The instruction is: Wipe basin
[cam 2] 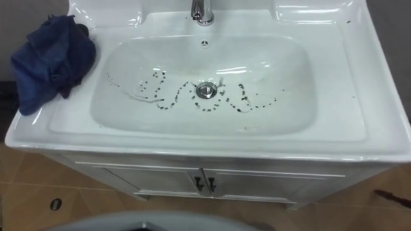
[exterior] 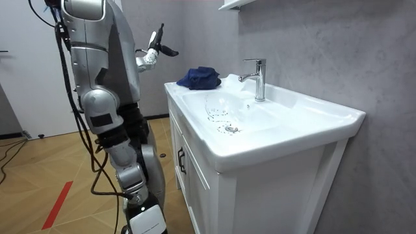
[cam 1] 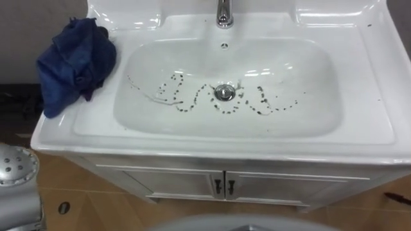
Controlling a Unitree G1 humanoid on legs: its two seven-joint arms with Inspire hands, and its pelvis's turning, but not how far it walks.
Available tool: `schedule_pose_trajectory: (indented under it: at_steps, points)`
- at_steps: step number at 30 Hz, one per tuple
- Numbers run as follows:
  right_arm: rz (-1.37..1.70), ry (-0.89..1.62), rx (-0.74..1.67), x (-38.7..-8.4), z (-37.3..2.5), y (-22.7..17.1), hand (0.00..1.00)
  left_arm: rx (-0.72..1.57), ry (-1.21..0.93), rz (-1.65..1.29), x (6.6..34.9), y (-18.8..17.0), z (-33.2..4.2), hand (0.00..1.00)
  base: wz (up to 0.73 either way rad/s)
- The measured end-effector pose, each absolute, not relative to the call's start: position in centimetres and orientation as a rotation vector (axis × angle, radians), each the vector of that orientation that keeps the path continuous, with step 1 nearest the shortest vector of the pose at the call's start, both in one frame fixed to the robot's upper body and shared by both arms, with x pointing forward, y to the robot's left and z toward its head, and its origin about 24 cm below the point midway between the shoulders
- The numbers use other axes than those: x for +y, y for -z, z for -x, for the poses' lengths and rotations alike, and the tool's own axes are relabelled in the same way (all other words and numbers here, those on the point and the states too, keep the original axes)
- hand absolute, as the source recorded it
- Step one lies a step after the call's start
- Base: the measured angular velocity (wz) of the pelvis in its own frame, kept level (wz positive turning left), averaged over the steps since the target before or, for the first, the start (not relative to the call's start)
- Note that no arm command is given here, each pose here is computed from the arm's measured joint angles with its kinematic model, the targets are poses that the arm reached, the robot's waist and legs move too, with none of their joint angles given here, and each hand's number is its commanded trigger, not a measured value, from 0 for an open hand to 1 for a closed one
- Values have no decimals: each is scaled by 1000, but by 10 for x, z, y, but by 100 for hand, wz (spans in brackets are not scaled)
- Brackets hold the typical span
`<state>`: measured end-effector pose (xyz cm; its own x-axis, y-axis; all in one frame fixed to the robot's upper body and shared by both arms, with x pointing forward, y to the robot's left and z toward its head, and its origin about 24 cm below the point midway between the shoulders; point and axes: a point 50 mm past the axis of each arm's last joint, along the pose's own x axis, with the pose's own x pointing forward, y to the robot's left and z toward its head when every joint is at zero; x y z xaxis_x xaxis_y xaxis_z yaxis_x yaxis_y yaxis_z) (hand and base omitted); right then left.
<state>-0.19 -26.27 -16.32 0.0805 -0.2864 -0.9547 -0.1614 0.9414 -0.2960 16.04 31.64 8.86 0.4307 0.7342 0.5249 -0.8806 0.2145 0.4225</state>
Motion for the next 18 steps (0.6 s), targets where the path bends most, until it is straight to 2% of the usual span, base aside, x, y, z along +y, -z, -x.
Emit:
schedule_pose_trajectory:
  at_steps: [18]
  points:
    - [371, 18, 1545, -257, 7, 166, 0, -105, -965, -709, 293, -55, -174, 0, -6]
